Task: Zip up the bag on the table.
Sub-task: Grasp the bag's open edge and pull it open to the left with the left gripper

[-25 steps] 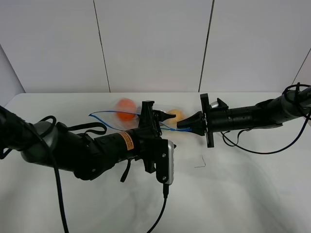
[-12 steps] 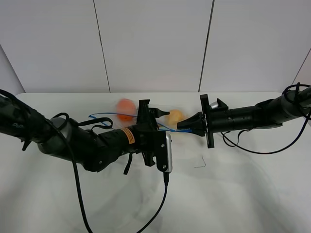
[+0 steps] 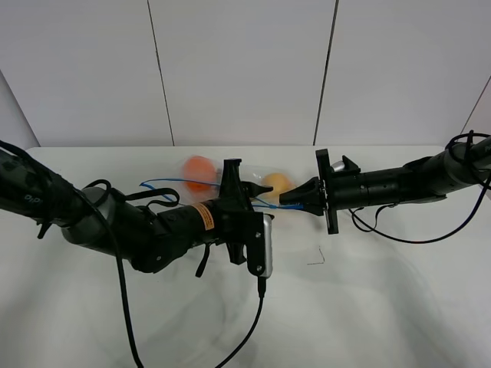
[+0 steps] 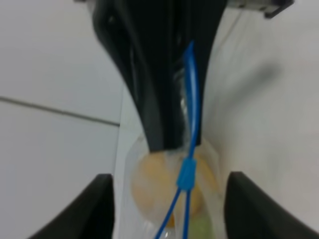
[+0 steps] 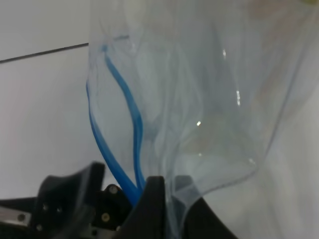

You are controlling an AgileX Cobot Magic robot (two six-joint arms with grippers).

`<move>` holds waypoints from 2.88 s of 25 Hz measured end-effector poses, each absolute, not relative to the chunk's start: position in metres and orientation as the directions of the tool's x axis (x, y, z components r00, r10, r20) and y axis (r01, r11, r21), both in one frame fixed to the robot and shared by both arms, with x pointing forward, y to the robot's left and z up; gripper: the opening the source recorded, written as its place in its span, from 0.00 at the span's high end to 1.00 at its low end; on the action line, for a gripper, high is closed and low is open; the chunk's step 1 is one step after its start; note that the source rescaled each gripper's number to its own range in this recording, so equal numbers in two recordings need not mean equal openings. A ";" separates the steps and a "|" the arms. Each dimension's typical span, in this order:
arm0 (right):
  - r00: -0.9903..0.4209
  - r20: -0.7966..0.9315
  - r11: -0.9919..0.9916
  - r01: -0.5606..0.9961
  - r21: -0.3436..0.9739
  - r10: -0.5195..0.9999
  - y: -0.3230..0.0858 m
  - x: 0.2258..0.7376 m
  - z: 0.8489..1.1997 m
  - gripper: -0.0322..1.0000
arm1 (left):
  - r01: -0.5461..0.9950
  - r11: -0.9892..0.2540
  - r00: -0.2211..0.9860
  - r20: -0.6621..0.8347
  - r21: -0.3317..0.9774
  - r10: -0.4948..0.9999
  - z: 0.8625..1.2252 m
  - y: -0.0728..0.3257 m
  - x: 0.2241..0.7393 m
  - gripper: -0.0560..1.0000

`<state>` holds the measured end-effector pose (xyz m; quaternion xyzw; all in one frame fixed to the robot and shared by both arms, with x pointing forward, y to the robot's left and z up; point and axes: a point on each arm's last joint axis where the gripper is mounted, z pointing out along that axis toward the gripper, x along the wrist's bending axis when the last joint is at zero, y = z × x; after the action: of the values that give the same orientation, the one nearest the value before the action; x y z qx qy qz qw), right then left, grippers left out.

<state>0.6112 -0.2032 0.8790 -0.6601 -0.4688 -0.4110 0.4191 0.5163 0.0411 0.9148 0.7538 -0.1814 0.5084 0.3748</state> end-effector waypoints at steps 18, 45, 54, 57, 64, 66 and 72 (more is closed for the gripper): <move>0.223 0.935 -0.209 0.963 -0.168 0.274 -0.203 0.611 0.879 0.97 | -0.649 -0.646 0.427 0.895 0.402 0.127 0.916 0.039 0.523 0.48; 0.222 0.936 -0.209 0.964 -0.167 0.275 -0.203 0.611 0.879 0.97 | -0.616 -0.680 0.474 0.877 0.397 0.083 0.919 0.038 0.527 0.68; 0.222 0.935 -0.208 0.964 -0.167 0.275 -0.203 0.611 0.879 0.97 | -0.624 -0.672 0.483 0.873 0.399 0.070 0.916 0.034 0.521 0.69; 0.220 0.934 -0.202 0.965 -0.166 0.281 -0.203 0.610 0.879 0.97 | -0.629 -0.671 0.496 0.867 0.393 0.044 0.910 0.036 0.515 0.69; 0.218 0.934 -0.199 0.966 -0.166 0.283 -0.202 0.610 0.879 0.97 | -0.639 -0.659 0.488 0.871 0.396 0.050 0.909 0.038 0.512 0.71; 0.218 0.934 -0.199 0.966 -0.166 0.283 -0.202 0.610 0.879 0.97 | -0.642 -0.655 0.483 0.874 0.398 0.057 0.910 0.038 0.512 0.71; 0.219 0.934 -0.199 0.966 -0.166 0.283 -0.202 0.610 0.879 0.97 | -0.646 -0.648 0.476 0.877 0.402 0.070 0.912 0.037 0.512 0.71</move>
<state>0.6102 -0.2025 0.8787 -0.6585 -0.4740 -0.4075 0.4191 0.5119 0.0371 0.9117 0.7726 -0.1867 0.4766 0.3756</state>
